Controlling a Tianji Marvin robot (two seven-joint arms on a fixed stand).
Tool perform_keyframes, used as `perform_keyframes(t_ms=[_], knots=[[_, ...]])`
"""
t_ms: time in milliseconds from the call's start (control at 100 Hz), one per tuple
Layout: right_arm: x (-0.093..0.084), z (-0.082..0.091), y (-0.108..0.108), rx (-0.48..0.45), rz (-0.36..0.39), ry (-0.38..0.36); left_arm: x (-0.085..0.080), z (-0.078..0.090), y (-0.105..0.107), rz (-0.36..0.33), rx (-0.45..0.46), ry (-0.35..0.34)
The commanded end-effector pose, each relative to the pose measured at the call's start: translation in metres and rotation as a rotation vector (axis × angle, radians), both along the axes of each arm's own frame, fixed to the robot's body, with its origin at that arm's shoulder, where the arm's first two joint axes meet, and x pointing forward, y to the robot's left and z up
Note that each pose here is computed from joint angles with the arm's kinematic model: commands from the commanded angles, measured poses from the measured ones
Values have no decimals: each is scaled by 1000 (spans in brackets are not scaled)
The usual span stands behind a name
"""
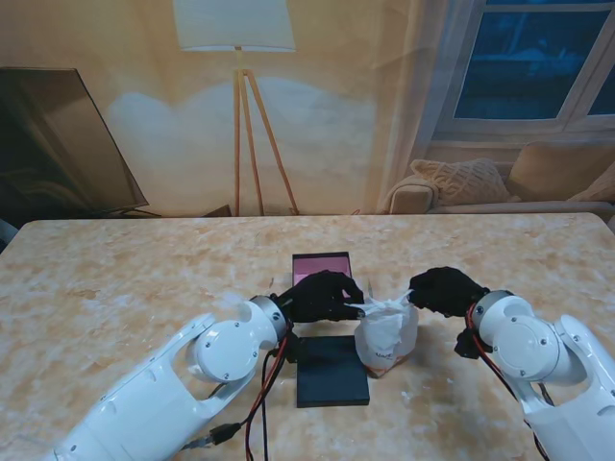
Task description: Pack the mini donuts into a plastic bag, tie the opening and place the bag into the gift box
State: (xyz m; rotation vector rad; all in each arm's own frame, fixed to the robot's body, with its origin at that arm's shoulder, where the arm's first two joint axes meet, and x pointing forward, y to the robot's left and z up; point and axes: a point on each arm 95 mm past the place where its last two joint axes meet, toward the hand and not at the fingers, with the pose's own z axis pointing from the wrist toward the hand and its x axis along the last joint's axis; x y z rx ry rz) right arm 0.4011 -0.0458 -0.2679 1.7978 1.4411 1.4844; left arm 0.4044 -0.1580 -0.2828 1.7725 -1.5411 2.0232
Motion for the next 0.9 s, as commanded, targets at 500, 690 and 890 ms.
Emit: perform_keyframes(t_ms=[500, 690, 890], knots=[[-2, -3, 4, 7, 20, 24, -3, -1, -13, -53, 115, -80], [-2, -4, 4, 9, 20, 30, -2, -1, -15, -18, 106, -72], [-2, -5, 5, 9, 13, 37, -2, -2, -12, 5, 79, -37]])
